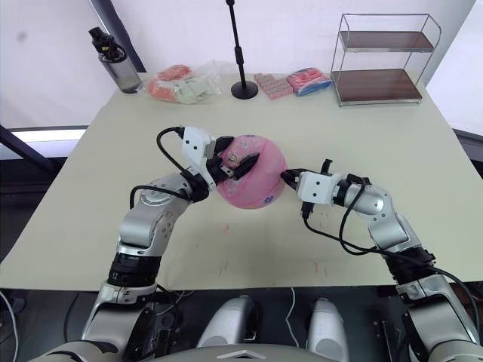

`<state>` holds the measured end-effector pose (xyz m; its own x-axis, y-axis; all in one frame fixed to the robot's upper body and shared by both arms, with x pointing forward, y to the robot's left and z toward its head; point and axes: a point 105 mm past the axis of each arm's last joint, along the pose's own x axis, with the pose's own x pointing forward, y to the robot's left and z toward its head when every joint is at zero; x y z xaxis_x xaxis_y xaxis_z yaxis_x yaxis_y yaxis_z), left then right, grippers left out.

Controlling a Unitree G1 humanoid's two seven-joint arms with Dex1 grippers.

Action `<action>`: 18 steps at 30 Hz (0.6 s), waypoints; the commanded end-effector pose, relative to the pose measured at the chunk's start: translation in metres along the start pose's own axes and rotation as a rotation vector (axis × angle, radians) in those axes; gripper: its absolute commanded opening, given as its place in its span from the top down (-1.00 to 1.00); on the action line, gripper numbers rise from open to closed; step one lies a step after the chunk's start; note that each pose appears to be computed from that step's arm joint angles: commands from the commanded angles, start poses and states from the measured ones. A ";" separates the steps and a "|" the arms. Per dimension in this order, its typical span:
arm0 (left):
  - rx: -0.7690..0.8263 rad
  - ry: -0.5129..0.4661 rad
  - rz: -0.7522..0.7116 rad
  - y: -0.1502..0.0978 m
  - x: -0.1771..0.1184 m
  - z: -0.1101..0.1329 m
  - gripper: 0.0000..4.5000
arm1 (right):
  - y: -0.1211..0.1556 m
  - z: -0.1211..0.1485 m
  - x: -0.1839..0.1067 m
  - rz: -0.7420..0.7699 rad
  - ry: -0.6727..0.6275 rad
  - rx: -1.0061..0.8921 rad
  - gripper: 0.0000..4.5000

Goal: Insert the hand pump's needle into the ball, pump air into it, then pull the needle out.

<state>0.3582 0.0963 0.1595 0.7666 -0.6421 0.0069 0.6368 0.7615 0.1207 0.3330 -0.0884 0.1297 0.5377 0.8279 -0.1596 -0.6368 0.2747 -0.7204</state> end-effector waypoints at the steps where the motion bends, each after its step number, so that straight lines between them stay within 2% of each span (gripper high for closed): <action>1: -0.045 0.185 0.002 -0.005 -0.002 -0.048 -1.00 | -0.010 0.013 -0.015 -0.027 -0.077 0.047 0.83; 9: -0.042 0.234 0.004 -0.005 -0.005 -0.062 -1.00 | -0.016 0.018 -0.038 0.030 -0.114 0.192 0.83; 18: -0.051 0.246 -0.003 -0.007 -0.007 -0.068 -1.00 | -0.023 0.016 -0.066 0.024 -0.086 0.233 0.83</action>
<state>0.3533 0.0806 0.1533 0.7282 -0.6851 -0.0195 0.6799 0.7185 0.1464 0.3082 -0.1278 0.1354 0.4553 0.8704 -0.1875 -0.8171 0.3248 -0.4763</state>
